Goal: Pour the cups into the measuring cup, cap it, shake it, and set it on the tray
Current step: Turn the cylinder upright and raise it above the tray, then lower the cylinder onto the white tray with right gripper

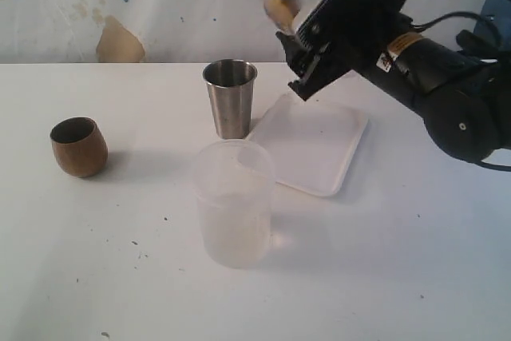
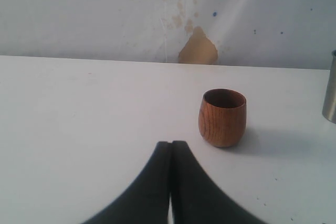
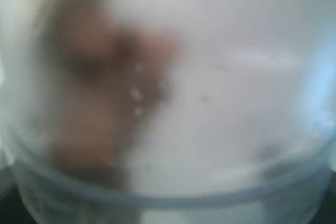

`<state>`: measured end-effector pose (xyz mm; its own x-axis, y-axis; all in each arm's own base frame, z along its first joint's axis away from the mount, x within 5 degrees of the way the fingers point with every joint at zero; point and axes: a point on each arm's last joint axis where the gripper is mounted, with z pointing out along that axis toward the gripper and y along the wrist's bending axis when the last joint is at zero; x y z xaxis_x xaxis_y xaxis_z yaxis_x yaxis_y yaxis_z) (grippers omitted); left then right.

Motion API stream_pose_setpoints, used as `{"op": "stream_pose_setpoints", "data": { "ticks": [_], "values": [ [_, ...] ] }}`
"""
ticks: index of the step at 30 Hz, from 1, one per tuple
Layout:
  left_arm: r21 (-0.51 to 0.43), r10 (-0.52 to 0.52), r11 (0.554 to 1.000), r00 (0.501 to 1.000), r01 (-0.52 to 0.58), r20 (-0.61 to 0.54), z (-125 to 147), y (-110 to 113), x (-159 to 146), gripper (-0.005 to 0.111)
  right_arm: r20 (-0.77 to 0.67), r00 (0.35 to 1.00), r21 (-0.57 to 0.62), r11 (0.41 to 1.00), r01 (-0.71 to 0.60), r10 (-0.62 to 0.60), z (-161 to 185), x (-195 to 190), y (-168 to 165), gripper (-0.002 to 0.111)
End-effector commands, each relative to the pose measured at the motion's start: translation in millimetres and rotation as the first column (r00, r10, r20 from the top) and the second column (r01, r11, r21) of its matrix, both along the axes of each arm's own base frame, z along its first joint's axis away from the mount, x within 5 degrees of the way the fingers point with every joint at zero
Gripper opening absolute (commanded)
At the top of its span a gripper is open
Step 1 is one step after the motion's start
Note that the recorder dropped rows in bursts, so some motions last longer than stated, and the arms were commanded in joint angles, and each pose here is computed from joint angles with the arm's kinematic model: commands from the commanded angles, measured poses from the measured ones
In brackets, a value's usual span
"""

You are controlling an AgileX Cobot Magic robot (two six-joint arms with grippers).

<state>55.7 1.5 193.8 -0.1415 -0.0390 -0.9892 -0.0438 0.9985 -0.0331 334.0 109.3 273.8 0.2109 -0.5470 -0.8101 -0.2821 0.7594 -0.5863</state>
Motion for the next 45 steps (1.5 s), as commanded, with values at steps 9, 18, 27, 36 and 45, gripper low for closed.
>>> {"op": "stream_pose_setpoints", "data": {
  "ticks": [9, 18, 27, 36, 45],
  "values": [
    [-0.007, 0.001, 1.000, 1.000, -0.001, -0.001, -1.7, -0.1, -0.2, 0.000, -0.108, 0.994, 0.466, 0.883, 0.045, 0.007, 10.9, 1.3, -4.2, 0.000],
    [-0.007, 0.001, 1.000, 1.000, -0.001, -0.001, -1.7, -0.1, -0.2, 0.000, -0.110, 0.994, 0.466, 0.884, 0.046, 0.006, 10.7, 1.3, -4.2, 0.000],
    [-0.007, 0.001, 1.000, 1.000, -0.001, -0.001, -1.7, -0.1, -0.2, 0.000, -0.107, 0.994, 0.471, 0.881, 0.044, 0.008, 11.2, 1.3, -4.2, 0.000],
    [-0.007, 0.001, 1.000, 1.000, -0.001, -0.001, -1.7, -0.1, -0.2, 0.000, -0.105, 0.994, 0.476, 0.879, 0.043, 0.009, 11.5, 1.3, -4.2, 0.000],
    [-0.007, 0.001, 1.000, 1.000, -0.001, -0.001, -1.7, -0.1, -0.2, 0.000, -0.172, 0.985, 0.494, 0.866, 0.075, 0.013, 2.5, 3.7, -3.6, 0.000]
  ]
}}
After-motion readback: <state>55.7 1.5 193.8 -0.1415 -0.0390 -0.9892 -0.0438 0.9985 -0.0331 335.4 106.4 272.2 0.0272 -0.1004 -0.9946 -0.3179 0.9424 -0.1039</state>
